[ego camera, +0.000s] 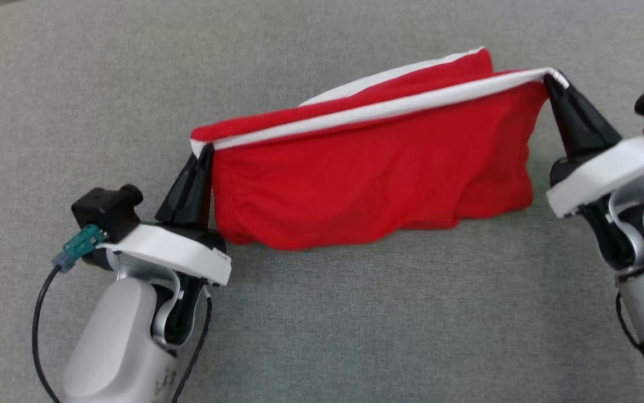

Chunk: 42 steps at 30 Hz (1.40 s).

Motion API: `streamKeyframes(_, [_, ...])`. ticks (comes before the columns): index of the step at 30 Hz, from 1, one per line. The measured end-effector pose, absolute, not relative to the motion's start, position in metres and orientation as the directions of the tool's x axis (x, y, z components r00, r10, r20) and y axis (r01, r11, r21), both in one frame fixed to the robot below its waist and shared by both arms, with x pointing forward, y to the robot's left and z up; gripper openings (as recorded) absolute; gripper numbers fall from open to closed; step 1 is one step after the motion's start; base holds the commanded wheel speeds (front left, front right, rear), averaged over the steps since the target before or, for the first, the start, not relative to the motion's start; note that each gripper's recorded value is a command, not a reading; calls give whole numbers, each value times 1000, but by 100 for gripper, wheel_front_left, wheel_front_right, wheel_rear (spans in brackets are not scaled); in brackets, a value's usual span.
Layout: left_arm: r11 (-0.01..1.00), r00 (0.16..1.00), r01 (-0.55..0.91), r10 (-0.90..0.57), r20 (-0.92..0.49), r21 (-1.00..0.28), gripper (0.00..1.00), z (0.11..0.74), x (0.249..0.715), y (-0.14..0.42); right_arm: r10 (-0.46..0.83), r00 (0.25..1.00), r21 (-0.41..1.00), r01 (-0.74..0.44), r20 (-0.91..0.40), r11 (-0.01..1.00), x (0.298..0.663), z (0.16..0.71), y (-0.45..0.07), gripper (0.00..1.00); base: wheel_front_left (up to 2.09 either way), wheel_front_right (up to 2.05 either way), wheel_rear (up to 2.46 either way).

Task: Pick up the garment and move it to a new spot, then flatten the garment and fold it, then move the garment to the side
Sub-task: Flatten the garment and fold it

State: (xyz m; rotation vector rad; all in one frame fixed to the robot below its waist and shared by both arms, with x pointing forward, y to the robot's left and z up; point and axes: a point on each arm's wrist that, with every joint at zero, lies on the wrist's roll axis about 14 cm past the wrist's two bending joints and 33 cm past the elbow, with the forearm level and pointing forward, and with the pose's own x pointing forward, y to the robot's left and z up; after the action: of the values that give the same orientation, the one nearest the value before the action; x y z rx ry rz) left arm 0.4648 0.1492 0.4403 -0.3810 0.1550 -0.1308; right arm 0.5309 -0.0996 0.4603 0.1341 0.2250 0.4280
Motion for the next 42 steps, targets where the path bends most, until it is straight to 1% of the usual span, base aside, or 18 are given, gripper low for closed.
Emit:
streamKeyframes(6, [923,971,89,-165,-174,-374,0,414,489,149,459,855,182,-424,-243,887,580,428,-78,0,0,0,0])
streamKeyframes(9, [927,962,82,-170,-216,-367,0,398,493,149,466,836,194,-426,-288,884,591,405,-70,0,0,0,0])
streamKeyframes(10, [928,960,80,-170,-223,-364,0,394,494,149,468,831,198,-426,-301,883,592,398,-67,2,0,0,0])
streamKeyframes(11, [928,958,79,-171,-230,-364,12,391,495,148,473,828,198,-430,-301,881,594,394,-65,20,0,0,0])
streamKeyframes(12, [928,957,79,-173,-233,-364,76,388,495,148,477,829,196,-436,-293,878,596,393,-62,87,0,0,0])
streamKeyframes(13, [928,956,81,-175,-236,-363,100,387,495,147,481,831,194,-441,-281,876,597,394,-60,100,0,0,0])
streamKeyframes(18, [925,964,83,-169,-205,-372,100,391,496,145,483,856,180,-454,-183,872,596,409,-60,100,0,0,0])
streamKeyframes(20, [921,971,70,-151,-185,-382,100,396,494,149,480,865,173,-455,-145,873,594,417,-62,100,0,0,0])
streamKeyframes(22, [931,980,53,-118,-162,-362,100,405,493,157,473,873,172,-452,-117,875,589,424,-66,100,0,0,0])
streamKeyframes(27, [951,999,23,-34,-29,-307,100,450,493,178,438,896,176,-420,-73,890,572,438,-81,100,0,0,0])
streamKeyframes(31, [969,1000,12,-8,16,-248,100,467,481,185,412,910,167,-399,-47,902,551,447,-93,100,0,0,0])
streamKeyframes(36, [977,999,15,-6,43,-211,100,479,468,185,362,932,150,-356,-12,922,519,461,-112,100,0,0,0])
streamKeyframes(42, [982,1000,11,-7,22,-190,100,477,443,185,314,948,130,-307,-41,943,476,465,-130,100,0,0,0])
